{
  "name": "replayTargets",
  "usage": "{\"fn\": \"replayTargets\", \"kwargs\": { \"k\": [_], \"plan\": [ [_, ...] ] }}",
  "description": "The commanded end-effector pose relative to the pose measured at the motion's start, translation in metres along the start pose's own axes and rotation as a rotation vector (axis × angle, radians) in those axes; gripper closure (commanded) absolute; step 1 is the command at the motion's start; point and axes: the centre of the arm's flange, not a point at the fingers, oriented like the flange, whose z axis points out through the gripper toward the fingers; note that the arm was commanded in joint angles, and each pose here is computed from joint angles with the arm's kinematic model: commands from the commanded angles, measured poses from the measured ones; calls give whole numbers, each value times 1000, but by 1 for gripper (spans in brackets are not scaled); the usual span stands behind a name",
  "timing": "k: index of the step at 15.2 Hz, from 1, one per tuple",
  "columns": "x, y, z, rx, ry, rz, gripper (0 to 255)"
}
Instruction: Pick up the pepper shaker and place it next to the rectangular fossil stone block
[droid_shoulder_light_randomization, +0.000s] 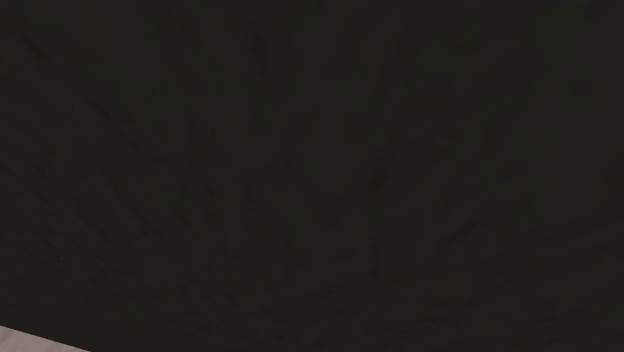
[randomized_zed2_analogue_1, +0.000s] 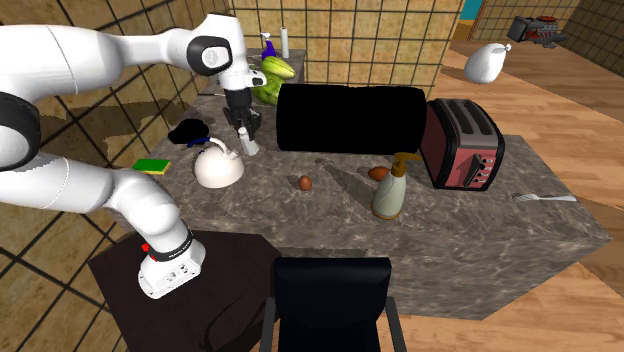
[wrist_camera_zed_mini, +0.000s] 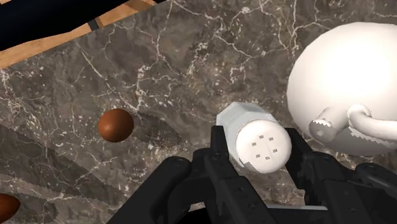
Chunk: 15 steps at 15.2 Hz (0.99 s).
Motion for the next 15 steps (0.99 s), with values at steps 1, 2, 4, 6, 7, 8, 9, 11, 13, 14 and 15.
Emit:
{"fn": "replayTargets", "kwargs": {
  "k": [1, 2, 4, 6, 7, 8, 9, 11, 13, 14, 15],
  "plan": [
    [2, -24, 0, 1, 0, 2, 255],
    [2, -38, -1, 1, 0, 2, 255],
    [1, -64, -2, 1, 0, 2, 255],
    [1, -90, -3, 1, 0, 2, 255],
    [0, -103, -4, 1, 0, 2, 255],
    [0, -117, -4, 1, 0, 2, 255],
    [0, -130, -5, 1, 0, 2, 255],
    [0, -156, -6, 1, 0, 2, 255],
    [-1, -183, -7, 1, 0, 2, 255],
    [-1, -196, -8, 1, 0, 2, 255],
    [-1, -209, -8, 1, 0, 2, 255]
  ]
}}
